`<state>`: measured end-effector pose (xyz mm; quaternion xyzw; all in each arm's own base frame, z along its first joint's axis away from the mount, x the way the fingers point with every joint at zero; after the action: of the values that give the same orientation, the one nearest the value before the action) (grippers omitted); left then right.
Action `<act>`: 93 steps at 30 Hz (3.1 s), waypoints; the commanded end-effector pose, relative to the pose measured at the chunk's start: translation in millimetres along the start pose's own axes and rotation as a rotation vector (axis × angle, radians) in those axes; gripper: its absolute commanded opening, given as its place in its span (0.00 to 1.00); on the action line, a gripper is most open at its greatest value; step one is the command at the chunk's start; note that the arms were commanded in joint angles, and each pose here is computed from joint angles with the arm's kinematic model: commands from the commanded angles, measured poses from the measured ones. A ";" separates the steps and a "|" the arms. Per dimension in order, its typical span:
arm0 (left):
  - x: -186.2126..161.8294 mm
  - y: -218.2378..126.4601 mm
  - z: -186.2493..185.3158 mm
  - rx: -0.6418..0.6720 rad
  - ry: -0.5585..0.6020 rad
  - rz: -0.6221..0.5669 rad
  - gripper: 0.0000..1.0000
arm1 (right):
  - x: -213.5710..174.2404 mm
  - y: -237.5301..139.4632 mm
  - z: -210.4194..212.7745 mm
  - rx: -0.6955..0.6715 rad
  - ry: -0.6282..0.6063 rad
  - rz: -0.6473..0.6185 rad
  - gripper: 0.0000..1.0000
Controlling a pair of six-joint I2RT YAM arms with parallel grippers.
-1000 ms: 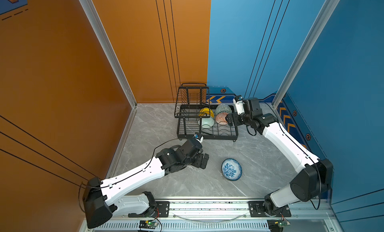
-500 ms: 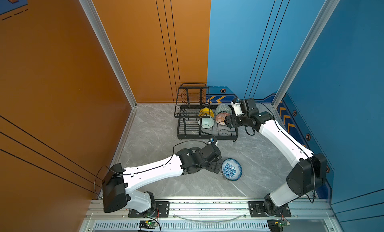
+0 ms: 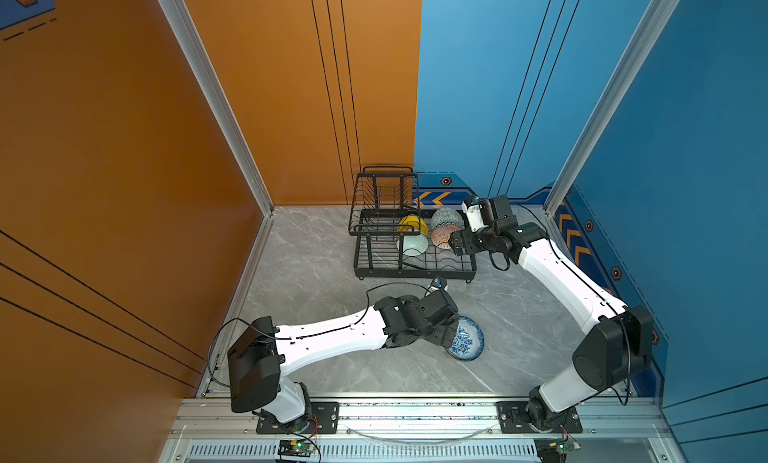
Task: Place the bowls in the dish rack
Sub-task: 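Lower the left gripper onto the blue floral bowl's rim and close it, then lift the blue floral bowl toward the rack while the right gripper approaches it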
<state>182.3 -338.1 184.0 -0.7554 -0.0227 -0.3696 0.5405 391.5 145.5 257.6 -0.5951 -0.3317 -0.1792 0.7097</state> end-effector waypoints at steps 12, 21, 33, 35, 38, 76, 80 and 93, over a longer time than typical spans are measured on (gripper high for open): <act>4.6 24.8 -13.6 -0.024 -0.025 0.038 0.97 | -6.8 2.4 3.4 -0.005 -0.017 0.033 1.00; -1.7 39.4 -20.8 -0.047 -0.012 0.086 0.71 | -8.2 4.2 3.2 -0.006 -0.021 0.039 1.00; -4.3 51.4 -28.8 -0.073 -0.006 0.112 0.39 | -10.6 4.6 1.2 -0.020 -0.027 0.043 1.00; -5.0 52.6 -28.6 -0.072 -0.007 0.114 0.34 | -10.7 4.3 0.7 -0.021 -0.027 0.042 1.00; -4.8 53.5 -29.2 -0.072 -0.008 0.116 0.28 | -10.6 3.7 1.0 -0.020 -0.029 0.041 1.00; 17.1 44.1 -23.9 -0.050 -0.010 0.082 0.00 | -8.9 -4.0 -1.4 -0.030 -0.034 0.024 1.00; 30.9 34.0 -22.6 -0.053 -0.003 0.049 0.00 | -6.6 -7.6 -1.3 -0.028 -0.032 0.013 1.00; 64.2 -22.4 3.9 0.018 0.034 -0.079 0.00 | 13.5 -39.6 -9.6 0.024 0.051 -0.071 1.00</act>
<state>210.5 -362.2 200.3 -0.7536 -0.0053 -0.3745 0.5402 386.0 133.0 272.4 -0.5909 -0.3362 -0.1965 0.7065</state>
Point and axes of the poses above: each gripper's point midway between its finger pads, its own y axis out along the fingers, its own z axis along the line the jaws close on, x = y × z, the point moved 4 cm from there along -y, back along the fingers, and after that the axes turned 5 degrees about y, right-handed, at the moved point
